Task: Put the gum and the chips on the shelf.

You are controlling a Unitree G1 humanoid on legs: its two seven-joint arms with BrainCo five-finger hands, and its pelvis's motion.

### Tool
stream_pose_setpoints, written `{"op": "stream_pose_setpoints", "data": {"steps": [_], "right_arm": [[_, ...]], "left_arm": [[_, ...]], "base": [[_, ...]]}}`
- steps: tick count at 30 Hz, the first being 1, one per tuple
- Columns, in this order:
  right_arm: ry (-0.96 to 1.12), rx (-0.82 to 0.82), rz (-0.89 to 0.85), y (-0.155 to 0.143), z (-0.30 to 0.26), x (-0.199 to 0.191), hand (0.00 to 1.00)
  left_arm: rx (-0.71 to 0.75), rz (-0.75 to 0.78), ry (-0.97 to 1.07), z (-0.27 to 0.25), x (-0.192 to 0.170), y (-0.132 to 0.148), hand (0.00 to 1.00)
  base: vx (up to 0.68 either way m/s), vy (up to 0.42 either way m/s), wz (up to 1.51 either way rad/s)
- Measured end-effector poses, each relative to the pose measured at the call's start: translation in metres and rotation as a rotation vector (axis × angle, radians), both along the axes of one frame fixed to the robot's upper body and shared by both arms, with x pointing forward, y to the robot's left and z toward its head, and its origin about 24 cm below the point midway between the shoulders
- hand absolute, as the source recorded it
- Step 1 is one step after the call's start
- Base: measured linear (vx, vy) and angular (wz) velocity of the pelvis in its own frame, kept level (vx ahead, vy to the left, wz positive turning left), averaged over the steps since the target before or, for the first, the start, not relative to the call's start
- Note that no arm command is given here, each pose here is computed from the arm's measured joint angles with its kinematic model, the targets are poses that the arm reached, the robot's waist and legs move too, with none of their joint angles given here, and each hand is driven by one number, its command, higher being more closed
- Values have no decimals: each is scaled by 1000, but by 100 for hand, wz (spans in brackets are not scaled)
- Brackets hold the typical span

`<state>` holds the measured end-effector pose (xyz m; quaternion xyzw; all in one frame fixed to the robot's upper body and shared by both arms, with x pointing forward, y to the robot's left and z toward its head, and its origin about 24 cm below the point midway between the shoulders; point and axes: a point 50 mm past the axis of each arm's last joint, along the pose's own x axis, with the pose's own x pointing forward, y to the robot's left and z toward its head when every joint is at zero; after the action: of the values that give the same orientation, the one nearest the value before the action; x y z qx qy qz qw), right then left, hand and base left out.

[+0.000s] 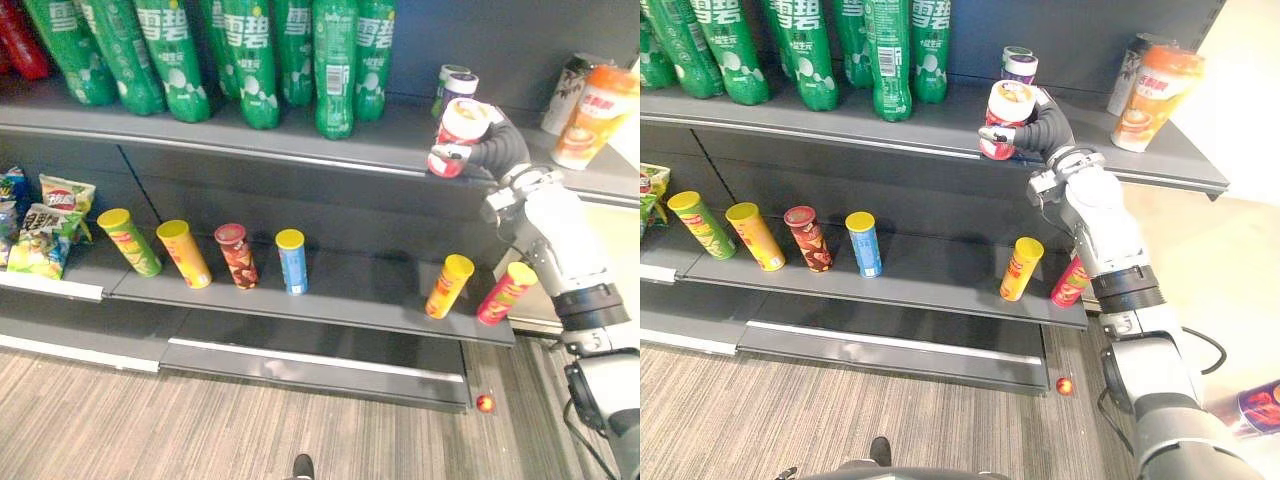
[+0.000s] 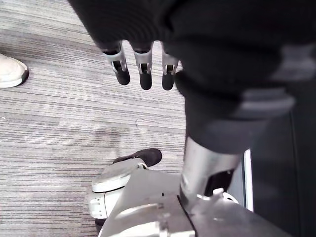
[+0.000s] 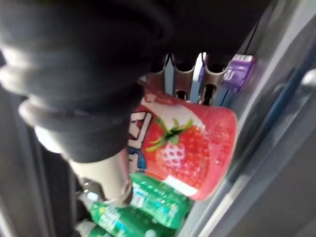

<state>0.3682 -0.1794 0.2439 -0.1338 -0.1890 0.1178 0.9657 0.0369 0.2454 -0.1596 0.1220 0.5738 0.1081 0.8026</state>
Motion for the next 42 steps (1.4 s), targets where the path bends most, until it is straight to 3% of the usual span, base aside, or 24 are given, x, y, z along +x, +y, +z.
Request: {"op": "stream_pose_setpoints", "data": {"steps": [13, 42], "right_arm": [[57, 22, -165, -31, 1, 19, 100], [-9, 17, -220, -41, 12, 22, 100]], "left_arm": [[-28, 4, -20, -1, 2, -11, 0], [-35, 5, -39, -1, 6, -13, 0]], "base": [[33, 25, 12], [9, 1, 0]]}}
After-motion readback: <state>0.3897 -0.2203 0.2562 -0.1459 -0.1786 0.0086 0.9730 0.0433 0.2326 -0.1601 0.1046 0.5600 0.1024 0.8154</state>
